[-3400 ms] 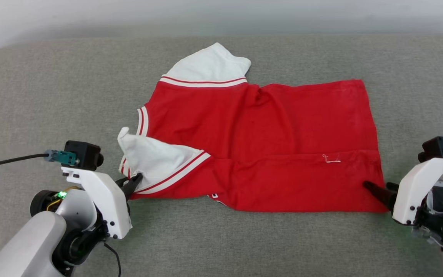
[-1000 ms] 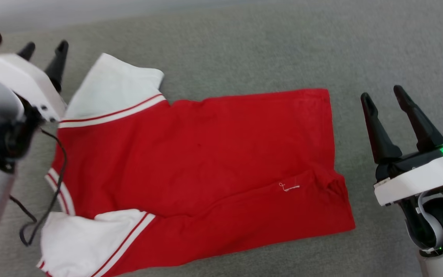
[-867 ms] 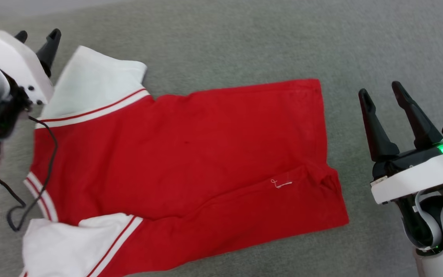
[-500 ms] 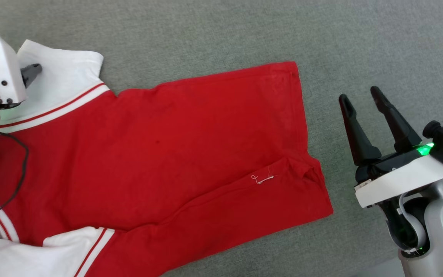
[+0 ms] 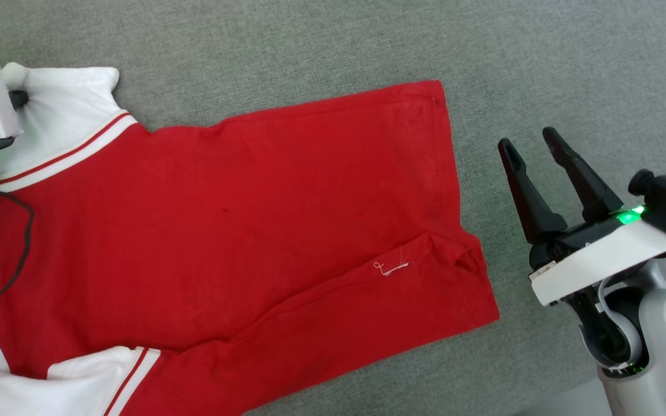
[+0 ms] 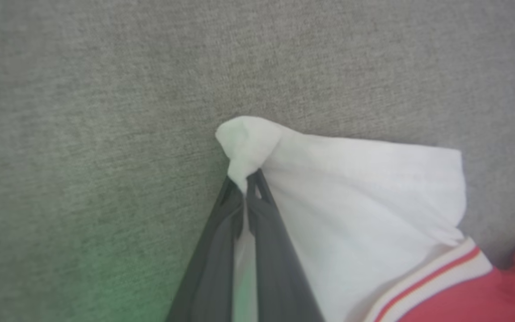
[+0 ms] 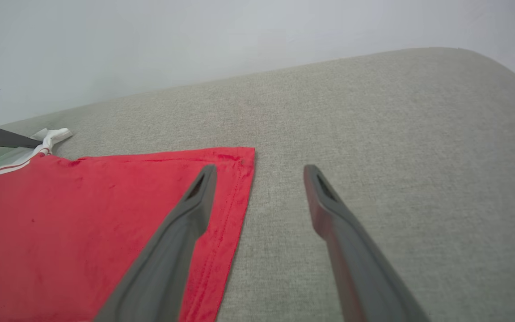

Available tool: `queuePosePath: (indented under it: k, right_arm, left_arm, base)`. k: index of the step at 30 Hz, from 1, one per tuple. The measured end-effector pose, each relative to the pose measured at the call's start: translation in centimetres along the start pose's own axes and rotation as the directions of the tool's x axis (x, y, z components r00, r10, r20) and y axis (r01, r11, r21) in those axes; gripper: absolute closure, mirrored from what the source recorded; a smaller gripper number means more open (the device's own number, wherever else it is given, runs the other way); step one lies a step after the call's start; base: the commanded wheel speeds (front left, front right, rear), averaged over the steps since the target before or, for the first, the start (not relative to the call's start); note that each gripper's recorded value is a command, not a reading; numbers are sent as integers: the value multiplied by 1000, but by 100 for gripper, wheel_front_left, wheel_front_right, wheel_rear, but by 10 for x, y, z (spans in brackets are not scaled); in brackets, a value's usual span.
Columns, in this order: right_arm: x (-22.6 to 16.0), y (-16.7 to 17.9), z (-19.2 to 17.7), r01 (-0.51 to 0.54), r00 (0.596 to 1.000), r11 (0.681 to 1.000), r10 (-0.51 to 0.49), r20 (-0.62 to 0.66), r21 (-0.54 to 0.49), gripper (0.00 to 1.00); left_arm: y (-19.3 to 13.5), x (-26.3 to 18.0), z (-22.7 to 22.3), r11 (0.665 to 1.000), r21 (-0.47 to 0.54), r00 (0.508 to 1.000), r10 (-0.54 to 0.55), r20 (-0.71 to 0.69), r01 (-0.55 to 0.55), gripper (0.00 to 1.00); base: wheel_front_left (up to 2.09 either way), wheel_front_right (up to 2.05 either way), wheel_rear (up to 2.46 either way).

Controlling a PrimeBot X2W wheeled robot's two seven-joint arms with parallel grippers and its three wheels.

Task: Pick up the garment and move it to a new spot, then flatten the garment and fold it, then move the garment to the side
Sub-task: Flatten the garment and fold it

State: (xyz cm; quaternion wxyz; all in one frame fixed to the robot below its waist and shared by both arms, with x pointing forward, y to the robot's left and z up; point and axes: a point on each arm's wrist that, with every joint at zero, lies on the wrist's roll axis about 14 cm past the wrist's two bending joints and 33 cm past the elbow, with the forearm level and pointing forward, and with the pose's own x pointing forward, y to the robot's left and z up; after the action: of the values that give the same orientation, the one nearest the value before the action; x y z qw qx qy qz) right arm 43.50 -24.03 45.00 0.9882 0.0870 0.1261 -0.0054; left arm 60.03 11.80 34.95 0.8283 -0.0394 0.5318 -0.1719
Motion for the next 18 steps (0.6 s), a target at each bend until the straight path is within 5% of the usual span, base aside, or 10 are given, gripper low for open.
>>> queuePosePath:
  k: [9, 18]
  right_arm:
    - [24, 7, -9, -68, 980, 997, 74, -182, 39, 0]
    - [56, 7, -27, -90, 872, 994, 110, -477, 64, 0]
  left_arm:
    - [0, -9, 4, 1000, 3, 997, -15, 76, 15, 100]
    - [-12, -47, 26, 994, 97, 969, -67, 237, 44, 100]
  base:
    - [0, 0, 0]
    - [0, 0, 0]
